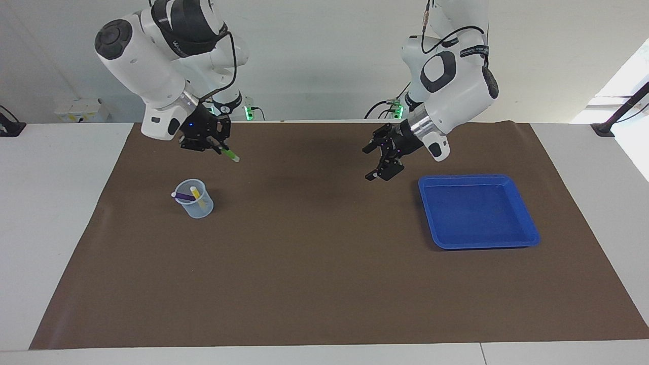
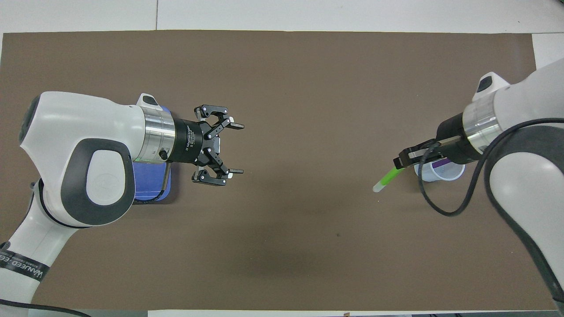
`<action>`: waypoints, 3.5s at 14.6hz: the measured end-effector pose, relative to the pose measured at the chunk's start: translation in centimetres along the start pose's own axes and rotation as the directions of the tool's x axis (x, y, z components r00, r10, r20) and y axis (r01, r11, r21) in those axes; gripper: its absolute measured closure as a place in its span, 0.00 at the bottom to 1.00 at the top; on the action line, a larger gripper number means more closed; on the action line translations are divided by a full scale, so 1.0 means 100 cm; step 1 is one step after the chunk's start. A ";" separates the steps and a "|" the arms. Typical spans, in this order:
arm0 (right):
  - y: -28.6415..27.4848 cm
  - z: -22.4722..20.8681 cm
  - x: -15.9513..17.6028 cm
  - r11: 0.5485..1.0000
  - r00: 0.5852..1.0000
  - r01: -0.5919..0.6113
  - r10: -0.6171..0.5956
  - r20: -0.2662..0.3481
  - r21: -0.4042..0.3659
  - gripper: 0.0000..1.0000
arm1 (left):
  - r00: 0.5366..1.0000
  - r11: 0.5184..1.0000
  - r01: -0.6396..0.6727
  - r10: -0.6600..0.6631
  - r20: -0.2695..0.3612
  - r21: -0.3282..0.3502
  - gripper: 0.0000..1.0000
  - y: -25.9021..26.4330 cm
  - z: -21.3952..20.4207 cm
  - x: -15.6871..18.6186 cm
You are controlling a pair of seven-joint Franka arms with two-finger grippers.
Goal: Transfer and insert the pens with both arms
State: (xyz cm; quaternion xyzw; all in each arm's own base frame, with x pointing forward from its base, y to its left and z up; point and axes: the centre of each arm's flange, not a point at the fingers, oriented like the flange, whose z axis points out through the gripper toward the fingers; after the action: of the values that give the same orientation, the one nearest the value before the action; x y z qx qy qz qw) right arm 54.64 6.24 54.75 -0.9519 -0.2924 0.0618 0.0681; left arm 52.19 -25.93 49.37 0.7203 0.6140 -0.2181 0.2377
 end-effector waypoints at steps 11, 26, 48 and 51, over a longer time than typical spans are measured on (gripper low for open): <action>-0.026 0.052 0.018 0.833 0.879 0.473 -0.423 0.223 -0.285 0.82 | 0.747 0.768 -0.563 0.631 -0.208 0.306 0.00 0.009 -0.078 0.076; -0.023 0.066 -0.003 0.845 0.880 0.465 -0.409 0.241 -0.265 0.20 | 0.087 -0.007 -0.780 0.989 0.120 0.625 0.00 -0.004 -0.197 0.076; 0.023 -0.050 -0.052 0.915 0.922 -0.387 0.387 -0.020 -0.111 0.00 | 0.098 0.033 -0.776 0.993 0.070 0.630 0.00 0.013 -0.194 0.076; 0.026 -0.047 -0.053 0.913 0.919 -0.392 0.393 -0.011 -0.108 0.00 | 0.099 0.035 -0.777 0.993 0.068 0.628 0.00 0.014 -0.194 0.076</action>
State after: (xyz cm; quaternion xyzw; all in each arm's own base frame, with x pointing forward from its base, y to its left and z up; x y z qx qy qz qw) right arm 52.44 0.68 59.33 -0.9931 -0.0985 0.0636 0.0011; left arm 55.09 -8.38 60.24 0.9986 -0.0483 -0.0193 -0.0128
